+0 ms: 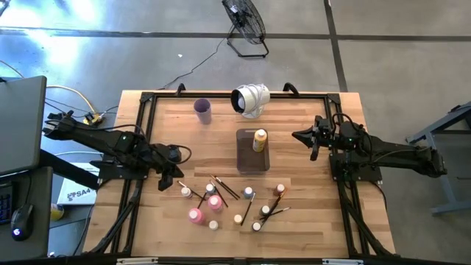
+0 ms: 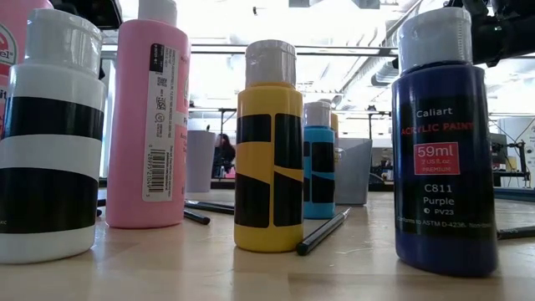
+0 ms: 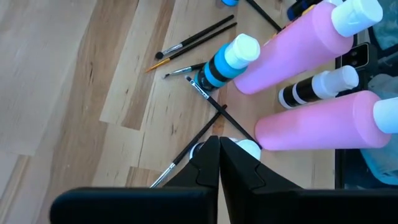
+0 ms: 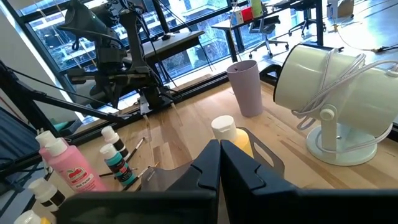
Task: Pick & Place Paint Supplies
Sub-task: Put the top pink paint bottle into the black bin
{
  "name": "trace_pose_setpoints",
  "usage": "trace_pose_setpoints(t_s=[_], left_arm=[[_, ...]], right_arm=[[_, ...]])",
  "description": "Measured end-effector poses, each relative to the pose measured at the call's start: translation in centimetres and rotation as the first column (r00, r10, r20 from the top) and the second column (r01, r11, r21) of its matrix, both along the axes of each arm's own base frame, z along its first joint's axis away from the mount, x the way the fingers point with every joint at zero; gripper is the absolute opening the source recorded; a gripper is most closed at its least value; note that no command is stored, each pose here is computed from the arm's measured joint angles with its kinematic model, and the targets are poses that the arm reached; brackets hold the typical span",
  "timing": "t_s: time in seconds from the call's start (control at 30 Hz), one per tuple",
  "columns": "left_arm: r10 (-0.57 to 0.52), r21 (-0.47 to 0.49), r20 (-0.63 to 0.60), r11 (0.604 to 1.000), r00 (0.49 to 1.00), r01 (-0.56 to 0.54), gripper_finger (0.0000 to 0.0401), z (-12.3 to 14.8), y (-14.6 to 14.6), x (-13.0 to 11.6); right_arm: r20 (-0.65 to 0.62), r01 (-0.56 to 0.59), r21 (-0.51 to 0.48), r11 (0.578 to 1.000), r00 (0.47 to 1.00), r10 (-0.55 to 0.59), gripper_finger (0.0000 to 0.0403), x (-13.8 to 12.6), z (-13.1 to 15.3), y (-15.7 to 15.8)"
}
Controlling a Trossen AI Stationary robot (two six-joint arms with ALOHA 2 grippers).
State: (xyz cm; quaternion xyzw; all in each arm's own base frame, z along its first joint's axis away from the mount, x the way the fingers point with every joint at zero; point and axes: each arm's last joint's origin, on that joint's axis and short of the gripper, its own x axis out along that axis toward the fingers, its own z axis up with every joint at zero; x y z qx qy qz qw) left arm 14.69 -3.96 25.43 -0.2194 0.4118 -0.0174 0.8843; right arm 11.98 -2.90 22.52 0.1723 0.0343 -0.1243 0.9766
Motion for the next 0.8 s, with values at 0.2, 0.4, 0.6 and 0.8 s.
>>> trace_pose_setpoints(t_s=[0.2,0.4,0.6,0.8], left_arm=[[0.003,0.002,0.001,1.000,1.000,-0.003,0.0019,0.0,0.0,0.0],[0.013,0.032,0.019,0.999,1.000,-0.013,0.0019,0.1,0.1,0.1],[-0.121,0.178,0.296,0.981,0.948,0.069,0.0017,1.9,-0.2,1.6],[-0.305,0.228,0.412,0.947,0.859,0.226,0.0003,3.0,-0.7,2.0]], right_arm=[[0.000,-0.005,-0.004,1.000,1.000,0.005,0.0002,0.0,0.0,0.0],[0.098,-0.157,-0.129,0.979,0.981,0.170,0.0002,0.2,1.2,0.6],[0.172,-0.215,-0.194,0.957,0.953,0.249,0.0002,0.7,2.1,1.2],[0.130,-0.186,-0.167,0.968,0.969,0.209,0.0002,1.4,1.5,1.2]])
